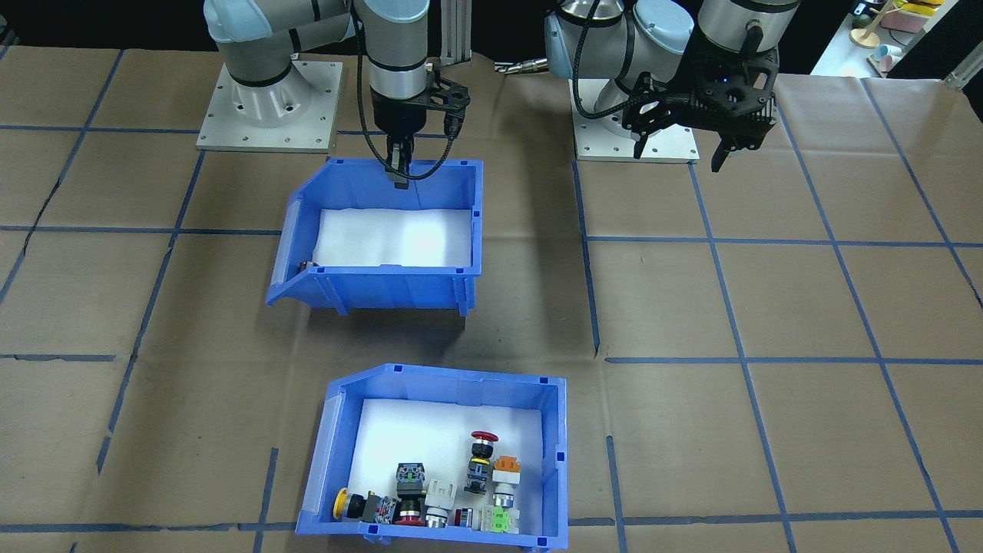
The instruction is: Place button box in front
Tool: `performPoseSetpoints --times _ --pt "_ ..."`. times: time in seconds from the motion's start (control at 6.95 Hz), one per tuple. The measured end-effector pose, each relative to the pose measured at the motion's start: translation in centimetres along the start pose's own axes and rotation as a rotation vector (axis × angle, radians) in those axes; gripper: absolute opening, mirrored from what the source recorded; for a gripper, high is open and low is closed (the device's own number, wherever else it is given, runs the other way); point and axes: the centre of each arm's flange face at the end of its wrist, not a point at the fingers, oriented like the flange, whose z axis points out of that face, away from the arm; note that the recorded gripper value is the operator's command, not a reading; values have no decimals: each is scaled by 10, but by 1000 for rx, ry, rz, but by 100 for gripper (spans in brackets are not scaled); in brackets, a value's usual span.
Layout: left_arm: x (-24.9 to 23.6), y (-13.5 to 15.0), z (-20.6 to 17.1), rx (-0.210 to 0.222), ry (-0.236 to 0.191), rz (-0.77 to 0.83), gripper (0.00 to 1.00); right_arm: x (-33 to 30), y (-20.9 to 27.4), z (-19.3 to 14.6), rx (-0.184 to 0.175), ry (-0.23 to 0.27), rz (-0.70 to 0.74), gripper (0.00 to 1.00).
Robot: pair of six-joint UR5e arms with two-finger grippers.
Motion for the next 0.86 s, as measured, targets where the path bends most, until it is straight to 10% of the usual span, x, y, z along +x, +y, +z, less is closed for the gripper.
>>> performPoseSetpoints --times 0.86 --pt "-1 -2 -3 19 -8 -10 99 -11 -22 19 -28 16 -33 11"
